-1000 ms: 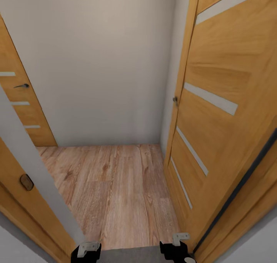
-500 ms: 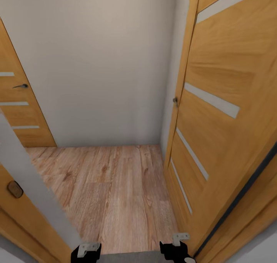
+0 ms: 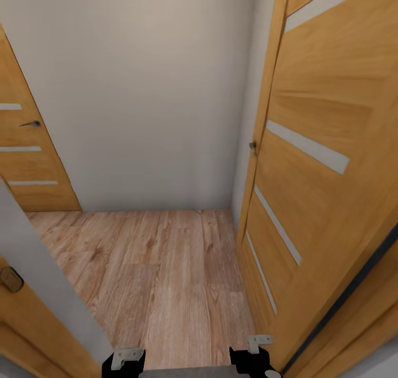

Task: Move the two storage containers from the living room to the garage. In the garage, place one container on the floor and stack the other container on top of it (either order is fine).

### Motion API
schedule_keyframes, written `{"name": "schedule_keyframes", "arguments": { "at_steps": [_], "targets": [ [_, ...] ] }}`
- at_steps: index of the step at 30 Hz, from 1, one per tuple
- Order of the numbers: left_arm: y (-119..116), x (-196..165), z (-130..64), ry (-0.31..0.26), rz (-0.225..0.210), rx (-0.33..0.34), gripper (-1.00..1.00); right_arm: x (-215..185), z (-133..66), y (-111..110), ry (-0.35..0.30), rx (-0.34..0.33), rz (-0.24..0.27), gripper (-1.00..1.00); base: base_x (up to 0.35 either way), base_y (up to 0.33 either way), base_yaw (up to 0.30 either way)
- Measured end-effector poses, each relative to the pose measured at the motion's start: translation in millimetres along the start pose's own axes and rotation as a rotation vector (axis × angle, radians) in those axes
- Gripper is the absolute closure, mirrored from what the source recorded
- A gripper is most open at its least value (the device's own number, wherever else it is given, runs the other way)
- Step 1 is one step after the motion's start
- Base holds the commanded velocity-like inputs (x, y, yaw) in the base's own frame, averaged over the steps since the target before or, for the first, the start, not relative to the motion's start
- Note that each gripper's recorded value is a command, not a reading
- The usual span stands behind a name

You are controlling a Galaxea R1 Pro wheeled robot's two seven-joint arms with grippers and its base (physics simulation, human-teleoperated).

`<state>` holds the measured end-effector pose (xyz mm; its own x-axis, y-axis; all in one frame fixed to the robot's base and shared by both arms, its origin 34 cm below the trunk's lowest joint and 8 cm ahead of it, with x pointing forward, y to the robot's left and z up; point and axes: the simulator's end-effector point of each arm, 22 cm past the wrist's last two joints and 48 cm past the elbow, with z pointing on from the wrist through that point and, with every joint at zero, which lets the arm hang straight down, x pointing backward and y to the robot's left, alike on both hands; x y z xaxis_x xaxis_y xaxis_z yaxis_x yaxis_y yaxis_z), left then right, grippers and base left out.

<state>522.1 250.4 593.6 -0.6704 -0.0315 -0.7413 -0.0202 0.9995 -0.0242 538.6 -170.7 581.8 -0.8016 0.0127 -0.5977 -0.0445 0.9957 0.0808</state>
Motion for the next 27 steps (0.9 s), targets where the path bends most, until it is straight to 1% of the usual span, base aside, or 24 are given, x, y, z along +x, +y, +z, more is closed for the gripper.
{"name": "schedule_keyframes", "arguments": {
  "at_steps": [4, 13, 20, 27],
  "targets": [
    [0.0, 0.0, 0.0, 0.000, 0.000, 0.000, -1.00, -0.5, 0.1, 0.0, -0.001, 0.000, 0.000, -1.00, 0.001, -0.001, 0.126],
    [0.0, 0.0, 0.0, 0.000, 0.000, 0.000, -1.00, -0.5, 0.1, 0.0, -0.001, 0.000, 0.000, -1.00, 0.000, 0.000, 0.049],
    [0.1, 0.8, 0.1, 0.002, 0.000, 0.000, -1.00, 0.1, 0.4, -0.2, 0.001, 0.000, 0.000, -1.00, 0.000, 0.000, 0.146],
    [0.0, 1.1, 0.1, 0.002, 0.000, 0.000, -1.00, 0.7, 0.4, 0.0, 0.002, 0.000, 0.000, -1.00, 0.001, 0.000, 0.032]
  ]
}}
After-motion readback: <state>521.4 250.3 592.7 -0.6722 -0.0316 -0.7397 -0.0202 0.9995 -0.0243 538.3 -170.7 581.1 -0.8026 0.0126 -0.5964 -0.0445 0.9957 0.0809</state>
